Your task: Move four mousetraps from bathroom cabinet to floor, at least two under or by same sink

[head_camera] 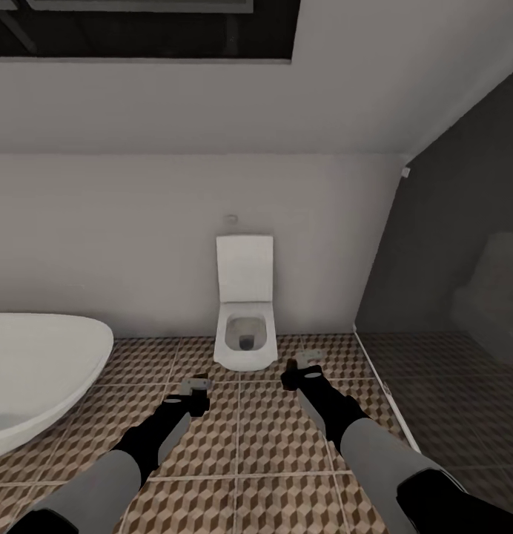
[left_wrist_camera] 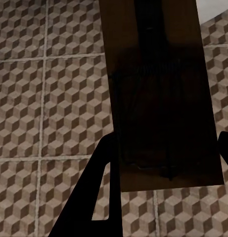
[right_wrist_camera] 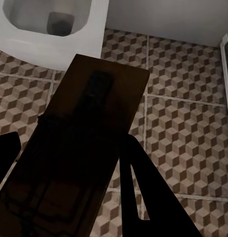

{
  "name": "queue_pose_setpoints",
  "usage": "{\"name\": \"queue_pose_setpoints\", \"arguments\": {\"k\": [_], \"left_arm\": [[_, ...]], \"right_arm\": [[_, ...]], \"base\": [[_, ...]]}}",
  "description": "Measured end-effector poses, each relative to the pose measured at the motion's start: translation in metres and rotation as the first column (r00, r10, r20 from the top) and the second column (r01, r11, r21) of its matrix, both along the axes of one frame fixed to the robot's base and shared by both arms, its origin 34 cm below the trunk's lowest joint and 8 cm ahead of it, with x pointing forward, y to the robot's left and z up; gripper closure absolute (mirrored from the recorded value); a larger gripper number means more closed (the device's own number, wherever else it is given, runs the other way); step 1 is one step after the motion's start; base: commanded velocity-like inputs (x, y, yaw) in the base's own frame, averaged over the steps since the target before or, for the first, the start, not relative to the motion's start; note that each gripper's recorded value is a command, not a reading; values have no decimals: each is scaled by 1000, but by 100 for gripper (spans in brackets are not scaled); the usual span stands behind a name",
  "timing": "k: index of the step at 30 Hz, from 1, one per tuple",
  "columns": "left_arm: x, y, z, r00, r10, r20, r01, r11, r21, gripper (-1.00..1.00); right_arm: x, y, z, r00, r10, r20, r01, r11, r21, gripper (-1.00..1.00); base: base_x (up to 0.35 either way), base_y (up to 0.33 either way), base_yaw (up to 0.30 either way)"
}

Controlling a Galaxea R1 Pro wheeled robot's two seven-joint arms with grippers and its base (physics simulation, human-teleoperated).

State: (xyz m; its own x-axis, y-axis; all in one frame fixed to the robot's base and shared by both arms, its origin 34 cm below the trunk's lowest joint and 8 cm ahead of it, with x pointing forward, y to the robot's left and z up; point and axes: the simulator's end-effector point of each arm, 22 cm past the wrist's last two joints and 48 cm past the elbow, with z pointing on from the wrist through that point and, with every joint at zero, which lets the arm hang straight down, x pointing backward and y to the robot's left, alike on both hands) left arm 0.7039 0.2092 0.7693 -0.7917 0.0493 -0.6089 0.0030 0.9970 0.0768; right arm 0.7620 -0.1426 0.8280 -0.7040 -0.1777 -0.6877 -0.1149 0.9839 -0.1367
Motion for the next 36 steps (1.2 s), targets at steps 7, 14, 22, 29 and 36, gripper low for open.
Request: {"name": "queue_pose_setpoints", "arguments": {"k": [7, 14, 22, 29, 36], "left_arm": [[2, 0, -7, 1000, 0, 0, 0, 1000, 0, 100], [4, -1, -15, 1000, 0, -1, 0, 1000, 0, 100], [5, -1, -24, 1000, -1, -1, 1, 1000, 0, 100], [7, -1, -32, 1000, -2, 0, 2, 1000, 0, 100], [8, -1, -41, 1000, -2, -1, 2, 1000, 0, 100]], "right_arm": [[2, 0, -7, 1000, 0, 0, 0, 1000, 0, 100], [4, 0, -14, 1000, 1, 0, -1, 1000, 0, 100], [5, 0, -24, 1000, 0, -1, 0, 1000, 0, 100], [7, 0, -32, 1000, 0, 0, 0, 1000, 0, 100], [8, 0, -41, 1000, 0, -1, 0, 1000, 0, 100]], "base": [[0, 0, 0], [0, 0, 0], [0, 0, 0], [0, 0, 0], [0, 0, 0]]}}
